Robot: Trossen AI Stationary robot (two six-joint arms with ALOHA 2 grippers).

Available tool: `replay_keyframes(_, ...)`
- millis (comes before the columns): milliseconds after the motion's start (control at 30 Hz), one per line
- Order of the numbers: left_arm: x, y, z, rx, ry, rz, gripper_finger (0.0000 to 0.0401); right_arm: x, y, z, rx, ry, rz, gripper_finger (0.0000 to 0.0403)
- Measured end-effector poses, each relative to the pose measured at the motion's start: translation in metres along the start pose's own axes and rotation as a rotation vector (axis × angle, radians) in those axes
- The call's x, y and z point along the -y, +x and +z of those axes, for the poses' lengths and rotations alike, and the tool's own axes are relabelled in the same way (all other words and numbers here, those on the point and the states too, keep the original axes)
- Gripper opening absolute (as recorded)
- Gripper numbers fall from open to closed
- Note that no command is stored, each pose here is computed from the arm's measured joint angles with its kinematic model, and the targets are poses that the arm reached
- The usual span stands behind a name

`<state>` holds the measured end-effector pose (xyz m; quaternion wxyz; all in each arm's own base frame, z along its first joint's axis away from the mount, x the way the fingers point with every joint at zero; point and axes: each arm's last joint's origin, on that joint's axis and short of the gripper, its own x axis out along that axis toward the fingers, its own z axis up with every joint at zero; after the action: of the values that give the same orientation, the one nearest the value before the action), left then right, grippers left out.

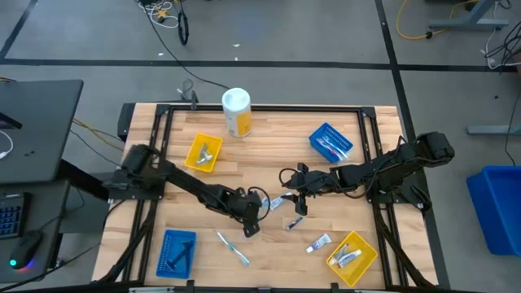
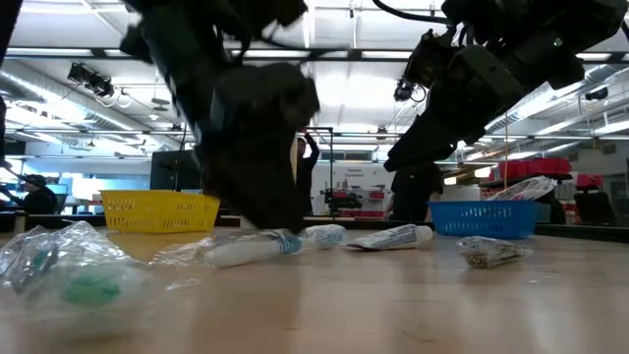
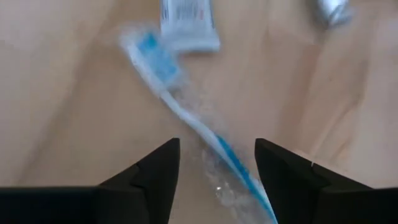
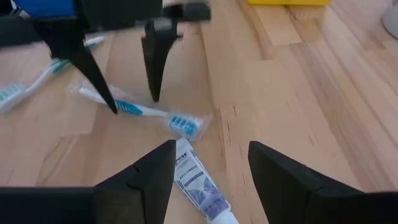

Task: Pick & Place Travel size toiletries
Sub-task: Put the blue toothbrush into the top blue bin

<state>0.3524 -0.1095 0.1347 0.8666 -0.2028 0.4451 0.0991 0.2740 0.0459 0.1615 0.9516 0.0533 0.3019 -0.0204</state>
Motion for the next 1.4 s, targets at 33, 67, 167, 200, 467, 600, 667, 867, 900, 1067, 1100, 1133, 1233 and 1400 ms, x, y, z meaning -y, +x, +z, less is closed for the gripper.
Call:
replay_keyframes(33, 0.000, 0.005, -0.003, -0.016, -0.005, -0.001, 0.0220, 0.000, 0.000, 0.000, -0.001, 0.000, 0.000, 0.0216)
replay_keyframes(67, 0.000, 0.006, -0.003, -0.027, -0.011, -0.005, 0.0221, 0.000, 0.000, 0.000, 0.000, 0.000, 0.000, 0.0220)
replay_keyframes(167, -0.002, 0.013, -0.007, -0.039, -0.005, 0.012, 0.0218, 0.000, 0.000, 0.000, 0.003, 0.000, 0.001, 0.0232)
replay_keyframes(200, -0.002, 0.013, -0.007, -0.035, 0.000, 0.020, 0.0213, 0.000, 0.000, 0.000, 0.003, 0.001, 0.001, 0.0235)
replay_keyframes(467, -0.004, 0.010, -0.005, -0.004, 0.107, 0.066, 0.0098, -0.001, 0.000, 0.000, 0.005, -0.040, 0.011, 0.0253)
replay_keyframes(600, -0.005, 0.010, -0.005, 0.001, 0.176, 0.077, 0.0030, -0.005, 0.000, 0.000, -0.008, -0.124, 0.103, 0.0257)
replay_keyframes(667, -0.005, 0.009, -0.004, 0.010, 0.181, 0.080, 0.0024, -0.007, -0.001, -0.001, -0.014, -0.146, 0.152, 0.0258)
replay_keyframes(867, -0.012, 0.006, 0.005, 0.071, 0.107, 0.134, 0.0036, -0.008, 0.000, -0.002, -0.026, -0.135, 0.196, 0.0257)
replay_keyframes(900, -0.012, 0.004, 0.007, 0.080, 0.110, 0.142, 0.0037, -0.008, 0.001, -0.002, -0.027, -0.134, 0.196, 0.0256)
replay_keyframes(1067, -0.009, 0.001, 0.019, 0.112, 0.163, 0.118, 0.0026, -0.007, 0.010, -0.006, -0.020, -0.135, 0.147, 0.0253)
replay_keyframes(1100, -0.006, 0.000, 0.022, 0.117, 0.181, 0.107, 0.0026, -0.006, 0.012, -0.008, -0.024, -0.136, 0.122, 0.0254)
replay_keyframes(1133, -0.004, -0.002, 0.025, 0.127, 0.195, 0.094, 0.0026, -0.006, 0.014, -0.008, -0.019, -0.137, 0.101, 0.0257)
replay_keyframes(1233, -0.001, -0.004, 0.030, 0.136, 0.227, 0.093, 0.0026, -0.005, 0.019, -0.012, -0.025, -0.158, 0.067, 0.0267)
replay_keyframes(1400, 0.003, -0.007, 0.037, 0.167, 0.254, 0.094, 0.0035, -0.006, 0.025, -0.015, -0.032, -0.164, 0.099, 0.0281)
